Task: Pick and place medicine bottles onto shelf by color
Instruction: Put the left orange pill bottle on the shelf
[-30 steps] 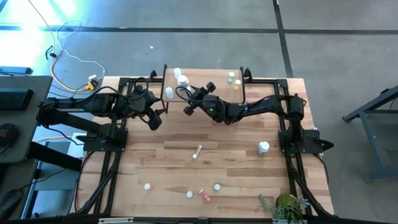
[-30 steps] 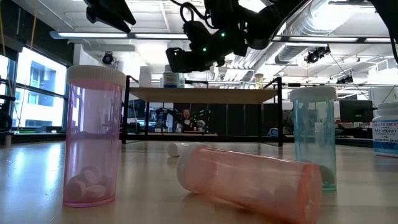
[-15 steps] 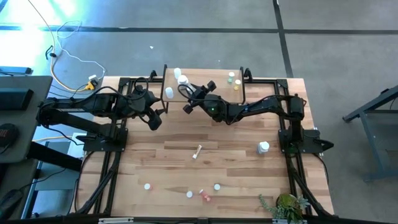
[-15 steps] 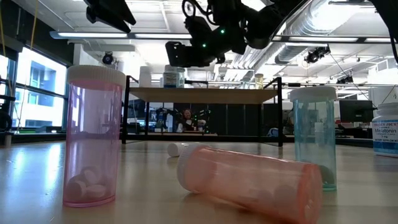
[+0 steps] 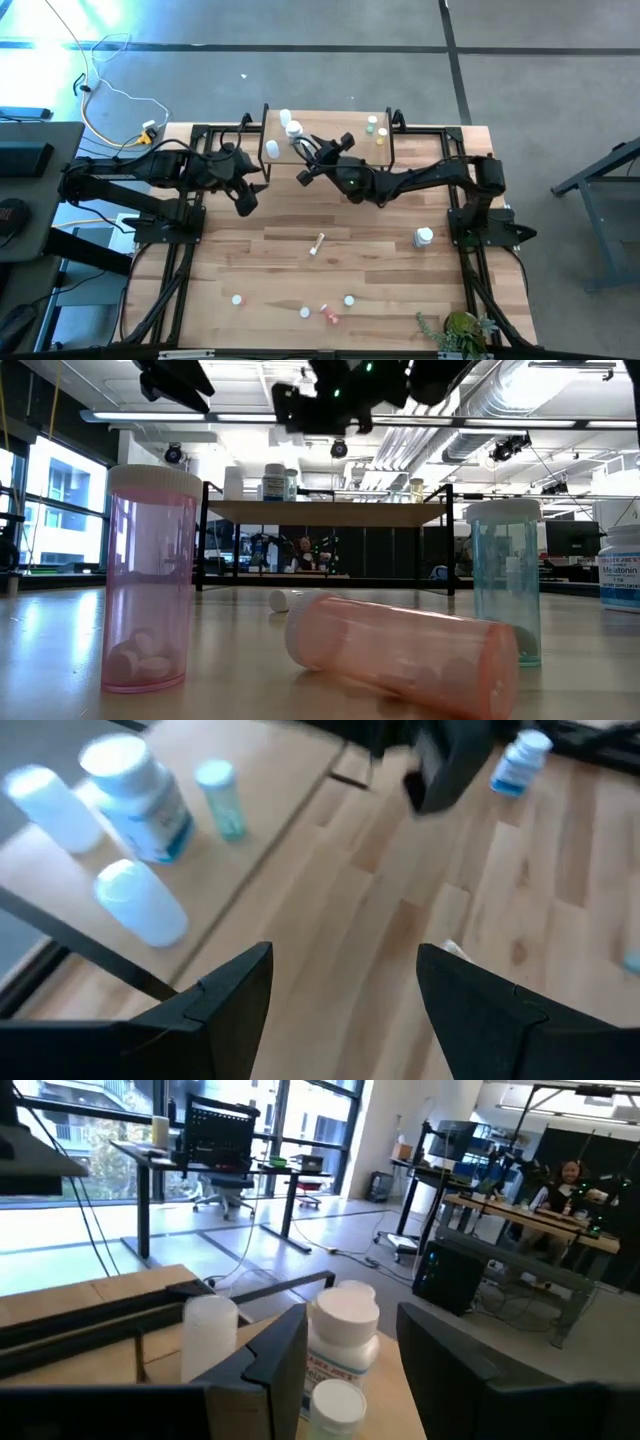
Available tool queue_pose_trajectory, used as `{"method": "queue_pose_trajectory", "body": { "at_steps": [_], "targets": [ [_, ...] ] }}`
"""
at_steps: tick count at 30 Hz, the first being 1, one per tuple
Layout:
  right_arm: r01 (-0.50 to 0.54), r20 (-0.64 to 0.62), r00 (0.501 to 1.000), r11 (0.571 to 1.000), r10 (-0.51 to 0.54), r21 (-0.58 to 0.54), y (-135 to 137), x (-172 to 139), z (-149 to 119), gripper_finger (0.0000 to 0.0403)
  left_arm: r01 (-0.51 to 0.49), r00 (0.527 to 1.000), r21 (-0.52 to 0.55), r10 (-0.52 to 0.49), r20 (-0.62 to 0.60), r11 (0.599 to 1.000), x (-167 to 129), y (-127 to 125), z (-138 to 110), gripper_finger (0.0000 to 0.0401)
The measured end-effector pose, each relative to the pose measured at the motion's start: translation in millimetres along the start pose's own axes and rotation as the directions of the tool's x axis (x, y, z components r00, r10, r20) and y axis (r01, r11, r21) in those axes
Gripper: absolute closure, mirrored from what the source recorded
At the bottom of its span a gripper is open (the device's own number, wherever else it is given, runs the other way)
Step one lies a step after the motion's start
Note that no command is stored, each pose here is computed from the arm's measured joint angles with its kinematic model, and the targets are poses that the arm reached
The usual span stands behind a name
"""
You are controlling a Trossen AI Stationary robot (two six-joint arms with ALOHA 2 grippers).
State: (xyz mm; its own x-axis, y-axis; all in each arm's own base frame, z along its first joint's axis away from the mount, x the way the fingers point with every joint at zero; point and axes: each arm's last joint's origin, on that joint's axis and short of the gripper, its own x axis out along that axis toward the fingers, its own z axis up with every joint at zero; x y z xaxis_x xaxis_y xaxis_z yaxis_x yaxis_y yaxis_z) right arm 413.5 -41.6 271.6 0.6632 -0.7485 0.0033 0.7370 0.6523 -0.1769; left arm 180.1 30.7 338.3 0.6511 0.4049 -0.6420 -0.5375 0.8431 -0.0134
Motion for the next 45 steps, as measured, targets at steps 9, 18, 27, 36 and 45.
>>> {"method": "queue_pose_trajectory", "body": {
  "at_steps": [9, 18, 27, 36, 45],
  "targets": [
    [0.107, 0.004, 0.994, 0.994, -0.107, 0.036, 7, -47, 36, 0.0256, 0.030, 0.991, 0.036, -0.025, -0.130, 0.999, -4, -7, -16, 0.0162],
    [0.048, 0.036, 0.998, 0.990, -0.053, 0.130, 9, -82, 62, 0.0256, 0.114, 0.982, -0.053, -0.121, -0.147, 0.992, -18, -35, -29, 0.0162],
    [-0.030, 0.064, 0.998, 0.980, 0.018, 0.195, 8, -110, 80, 0.0256, 0.215, 0.950, -0.110, -0.234, -0.204, 0.970, -33, -83, -57, 0.0162],
    [-0.160, 0.023, 0.987, 0.958, 0.159, 0.237, 11, -124, 79, 0.0256, 0.291, 0.931, 0.059, -0.269, -0.248, 0.955, -54, -135, -106, 0.0162],
    [-0.220, -0.053, 0.970, 0.946, 0.239, 0.240, 19, -133, 68, 0.0256, 0.237, 0.939, 0.086, -0.206, -0.276, 0.968, -55, -169, -151, 0.0162]
  ]
}}
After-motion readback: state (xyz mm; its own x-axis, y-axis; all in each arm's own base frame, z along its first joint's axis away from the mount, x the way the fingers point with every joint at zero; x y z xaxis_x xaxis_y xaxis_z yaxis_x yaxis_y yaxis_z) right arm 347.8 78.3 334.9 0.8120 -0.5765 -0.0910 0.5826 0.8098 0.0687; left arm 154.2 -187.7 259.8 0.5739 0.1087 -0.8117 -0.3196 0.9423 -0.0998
